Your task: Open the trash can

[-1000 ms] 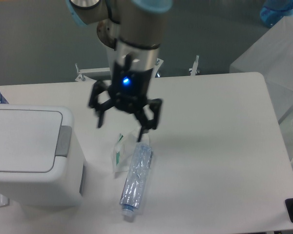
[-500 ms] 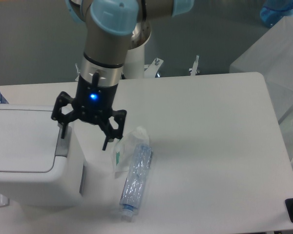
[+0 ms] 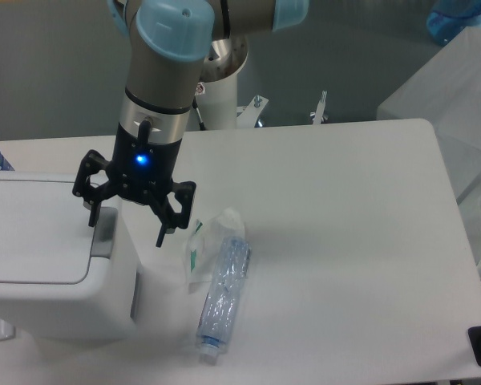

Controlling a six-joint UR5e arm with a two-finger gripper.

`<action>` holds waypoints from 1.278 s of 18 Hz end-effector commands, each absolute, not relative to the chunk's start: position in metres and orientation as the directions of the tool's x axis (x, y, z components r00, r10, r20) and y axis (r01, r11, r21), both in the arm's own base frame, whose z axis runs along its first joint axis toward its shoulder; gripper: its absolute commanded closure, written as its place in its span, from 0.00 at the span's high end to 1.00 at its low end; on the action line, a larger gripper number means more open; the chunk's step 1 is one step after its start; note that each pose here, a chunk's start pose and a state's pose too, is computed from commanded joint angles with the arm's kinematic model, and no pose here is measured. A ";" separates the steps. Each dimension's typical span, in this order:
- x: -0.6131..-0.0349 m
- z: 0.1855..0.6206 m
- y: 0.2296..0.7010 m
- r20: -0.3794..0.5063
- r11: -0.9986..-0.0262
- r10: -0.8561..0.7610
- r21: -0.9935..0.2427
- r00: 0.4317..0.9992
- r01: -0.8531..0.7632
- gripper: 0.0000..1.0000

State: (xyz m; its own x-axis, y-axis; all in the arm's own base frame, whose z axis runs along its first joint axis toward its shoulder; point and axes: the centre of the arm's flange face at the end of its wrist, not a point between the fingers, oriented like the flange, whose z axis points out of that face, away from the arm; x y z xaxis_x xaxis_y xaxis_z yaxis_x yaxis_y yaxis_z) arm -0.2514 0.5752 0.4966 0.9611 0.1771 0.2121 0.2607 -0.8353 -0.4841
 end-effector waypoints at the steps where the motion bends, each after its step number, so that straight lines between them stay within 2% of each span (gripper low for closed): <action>1: -0.253 0.497 0.574 0.210 -0.834 0.181 -0.485 0.961 0.263 1.00; 23: -0.262 0.471 0.583 0.232 -0.847 0.197 -0.450 0.953 0.285 1.00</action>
State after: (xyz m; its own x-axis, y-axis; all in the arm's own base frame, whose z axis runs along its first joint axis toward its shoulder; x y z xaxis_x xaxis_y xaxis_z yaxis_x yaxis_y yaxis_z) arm -0.2616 0.5827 0.4709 0.9525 0.1973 0.2319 0.2848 -0.8466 -0.4496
